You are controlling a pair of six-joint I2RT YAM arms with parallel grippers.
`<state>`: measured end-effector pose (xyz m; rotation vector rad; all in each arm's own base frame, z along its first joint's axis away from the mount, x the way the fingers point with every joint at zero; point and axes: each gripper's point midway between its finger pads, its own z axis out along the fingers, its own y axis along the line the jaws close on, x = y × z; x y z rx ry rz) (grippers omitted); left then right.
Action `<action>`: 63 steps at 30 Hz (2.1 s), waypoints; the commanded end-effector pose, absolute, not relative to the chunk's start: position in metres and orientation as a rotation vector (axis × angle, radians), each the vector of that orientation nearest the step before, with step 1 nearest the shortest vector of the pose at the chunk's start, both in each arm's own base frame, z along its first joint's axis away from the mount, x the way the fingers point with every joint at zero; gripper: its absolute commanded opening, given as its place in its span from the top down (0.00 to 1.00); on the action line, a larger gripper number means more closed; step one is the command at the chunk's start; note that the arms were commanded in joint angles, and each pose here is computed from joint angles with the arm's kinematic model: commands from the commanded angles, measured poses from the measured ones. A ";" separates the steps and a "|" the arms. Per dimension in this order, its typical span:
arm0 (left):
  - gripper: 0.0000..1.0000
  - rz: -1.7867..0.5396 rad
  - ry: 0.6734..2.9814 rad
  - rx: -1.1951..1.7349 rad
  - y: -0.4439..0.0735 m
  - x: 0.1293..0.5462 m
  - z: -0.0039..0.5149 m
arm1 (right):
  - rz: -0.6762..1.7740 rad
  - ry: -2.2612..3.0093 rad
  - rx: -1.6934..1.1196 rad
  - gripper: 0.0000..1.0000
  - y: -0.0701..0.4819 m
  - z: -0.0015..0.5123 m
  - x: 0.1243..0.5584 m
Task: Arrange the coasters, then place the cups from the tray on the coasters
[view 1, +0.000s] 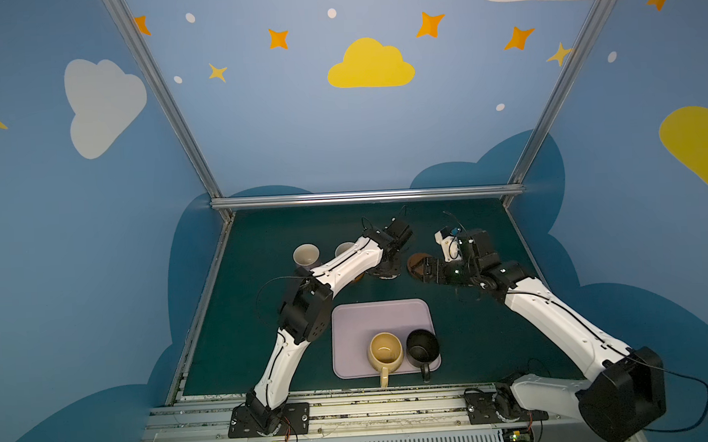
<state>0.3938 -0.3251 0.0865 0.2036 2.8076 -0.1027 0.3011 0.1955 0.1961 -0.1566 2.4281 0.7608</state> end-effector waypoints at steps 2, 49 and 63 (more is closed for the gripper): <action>0.96 -0.136 2.763 0.178 -0.332 0.407 0.098 | 0.785 2.406 -0.155 0.05 0.199 0.203 0.305; 0.54 -0.236 2.781 0.158 -0.342 0.396 0.108 | 0.818 2.460 -0.159 0.05 0.196 0.177 0.286; 0.39 -0.250 2.760 0.151 -0.338 0.392 0.122 | 0.800 2.491 -0.193 0.05 0.193 0.179 0.268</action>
